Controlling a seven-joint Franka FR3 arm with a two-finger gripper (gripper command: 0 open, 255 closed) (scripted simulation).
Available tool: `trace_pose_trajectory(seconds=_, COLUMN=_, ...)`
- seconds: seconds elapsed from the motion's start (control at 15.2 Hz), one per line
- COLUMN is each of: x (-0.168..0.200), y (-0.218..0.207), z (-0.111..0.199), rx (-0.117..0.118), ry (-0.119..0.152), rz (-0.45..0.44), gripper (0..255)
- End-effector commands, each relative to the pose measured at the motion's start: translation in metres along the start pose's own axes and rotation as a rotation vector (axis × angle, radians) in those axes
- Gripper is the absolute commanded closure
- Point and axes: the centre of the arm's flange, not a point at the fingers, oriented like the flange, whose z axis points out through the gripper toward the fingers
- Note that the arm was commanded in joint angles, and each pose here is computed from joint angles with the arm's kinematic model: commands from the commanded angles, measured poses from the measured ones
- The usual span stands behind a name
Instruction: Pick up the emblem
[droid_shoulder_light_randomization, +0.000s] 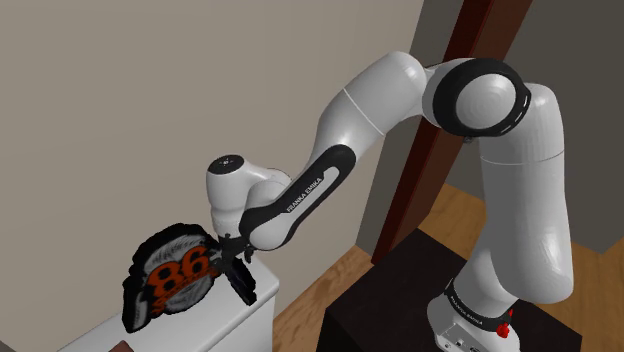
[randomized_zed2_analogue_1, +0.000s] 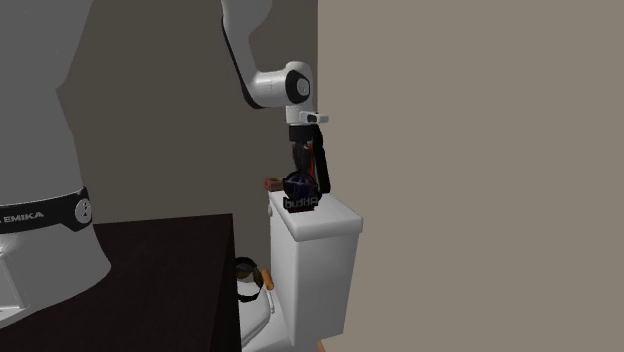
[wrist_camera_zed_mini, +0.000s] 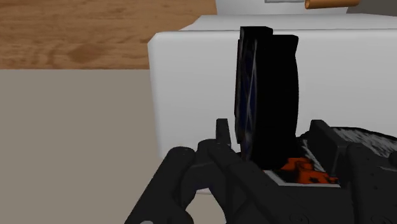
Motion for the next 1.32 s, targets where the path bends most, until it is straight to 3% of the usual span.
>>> trace_pose_trajectory(seconds=0.0, x=0.000, y=0.000, z=0.001, rx=0.000, ry=0.000, rz=0.000, gripper=255)
trace_pose_trajectory(seconds=0.53, x=0.000, y=0.000, z=0.001, rx=0.000, ry=0.000, rz=0.000, gripper=255)
trace_pose_trajectory(seconds=1.25, x=0.002, y=0.000, z=-0.057, rx=0.000, ry=0.000, rz=0.000, gripper=255)
